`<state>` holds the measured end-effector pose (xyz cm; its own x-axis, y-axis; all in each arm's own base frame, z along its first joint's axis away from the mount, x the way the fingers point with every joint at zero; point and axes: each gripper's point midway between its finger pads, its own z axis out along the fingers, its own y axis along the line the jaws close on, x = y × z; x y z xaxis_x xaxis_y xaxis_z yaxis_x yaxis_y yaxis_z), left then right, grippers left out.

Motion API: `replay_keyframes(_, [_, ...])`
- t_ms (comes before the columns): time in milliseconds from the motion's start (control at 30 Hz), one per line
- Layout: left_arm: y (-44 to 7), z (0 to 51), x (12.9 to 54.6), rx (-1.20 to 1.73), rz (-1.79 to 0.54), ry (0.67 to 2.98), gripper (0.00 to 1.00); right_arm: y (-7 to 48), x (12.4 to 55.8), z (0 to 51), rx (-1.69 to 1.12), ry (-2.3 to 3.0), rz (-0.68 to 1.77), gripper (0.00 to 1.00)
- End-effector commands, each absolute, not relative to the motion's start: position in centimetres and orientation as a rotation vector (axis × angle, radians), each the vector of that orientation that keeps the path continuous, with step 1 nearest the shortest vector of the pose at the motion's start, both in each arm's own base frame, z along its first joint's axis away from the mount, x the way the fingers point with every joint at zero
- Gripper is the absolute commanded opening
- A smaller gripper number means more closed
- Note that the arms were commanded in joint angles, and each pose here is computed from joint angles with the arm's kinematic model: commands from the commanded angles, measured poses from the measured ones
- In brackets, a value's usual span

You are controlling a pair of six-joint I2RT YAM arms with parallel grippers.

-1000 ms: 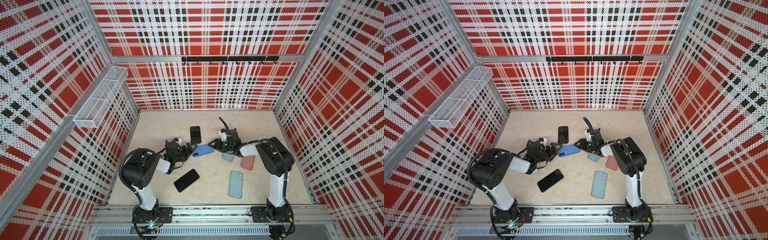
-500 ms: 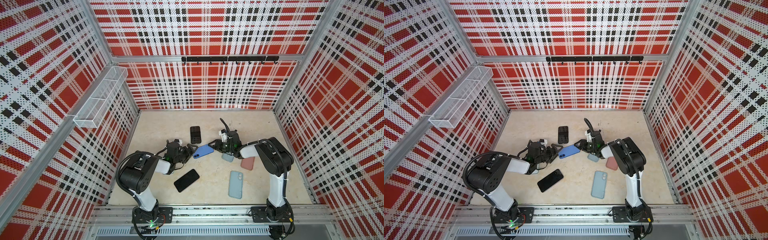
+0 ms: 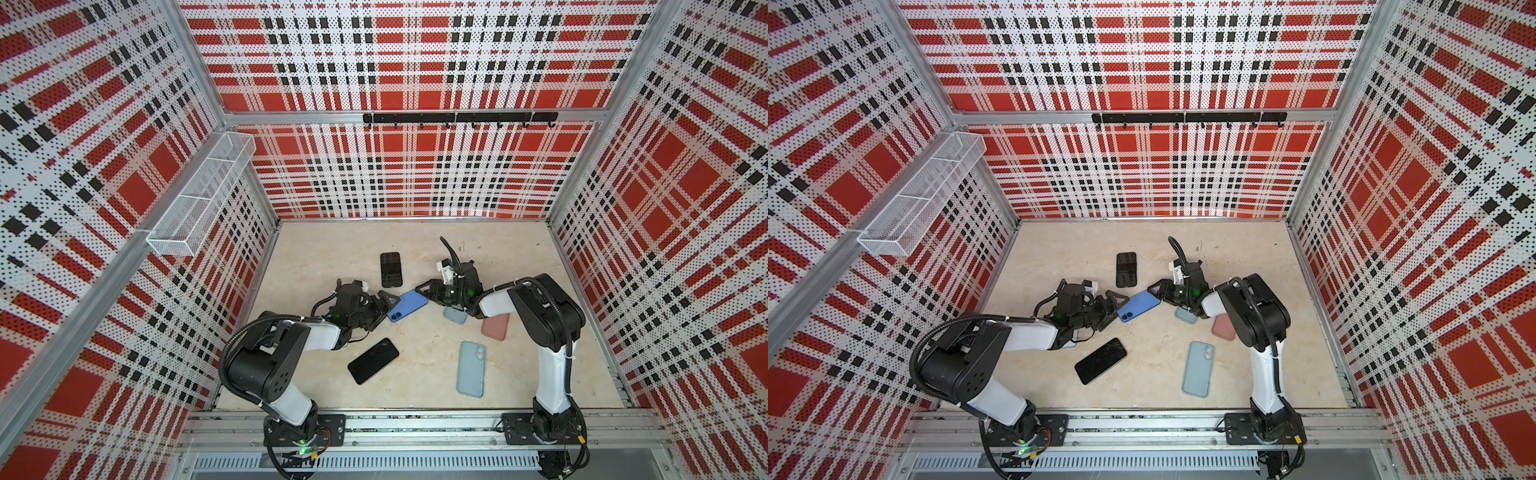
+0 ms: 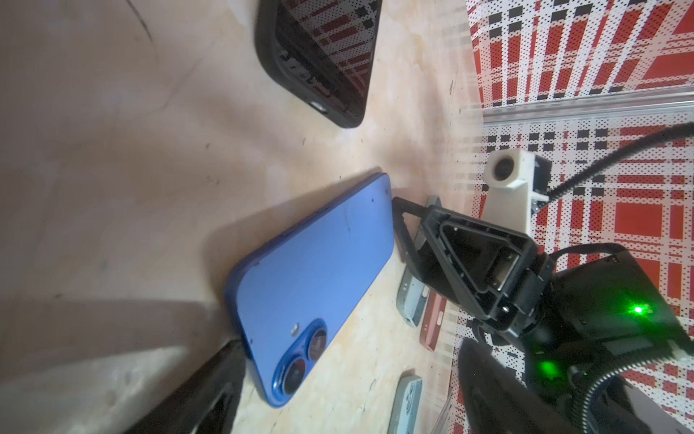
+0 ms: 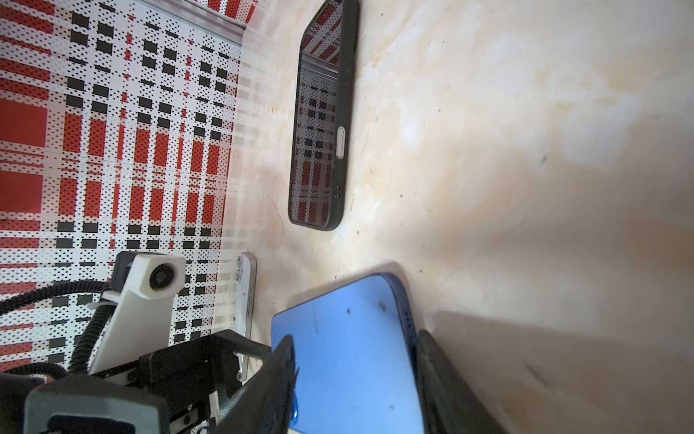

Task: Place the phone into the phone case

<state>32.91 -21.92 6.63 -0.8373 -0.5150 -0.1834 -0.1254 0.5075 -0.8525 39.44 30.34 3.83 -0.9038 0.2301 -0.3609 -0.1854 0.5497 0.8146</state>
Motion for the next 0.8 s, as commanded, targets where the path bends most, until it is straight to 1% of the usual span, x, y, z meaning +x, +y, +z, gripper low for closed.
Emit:
replay_keyframes(0, [-25.2,14.2,34.4,-0.281,-1.430,2.133,0.90,32.9,31.6,-0.3,-0.033,2.627,1.499,0.52])
replay_keyframes(167, [-25.3,14.7,34.7,-0.281,-1.428,2.122,0.90,33.0,31.6,-0.1,-0.038,2.620,1.506,0.52])
replay_keyframes(467, [-24.9,17.4,34.8,-0.246,-1.410,2.033,0.92,32.9,31.5,-0.2,-0.029,2.610,1.522,0.52])
replay_keyframes(767, [-25.8,16.1,34.8,-0.254,-1.407,2.085,0.90,32.8,31.7,0.4,-0.023,2.580,1.542,0.52])
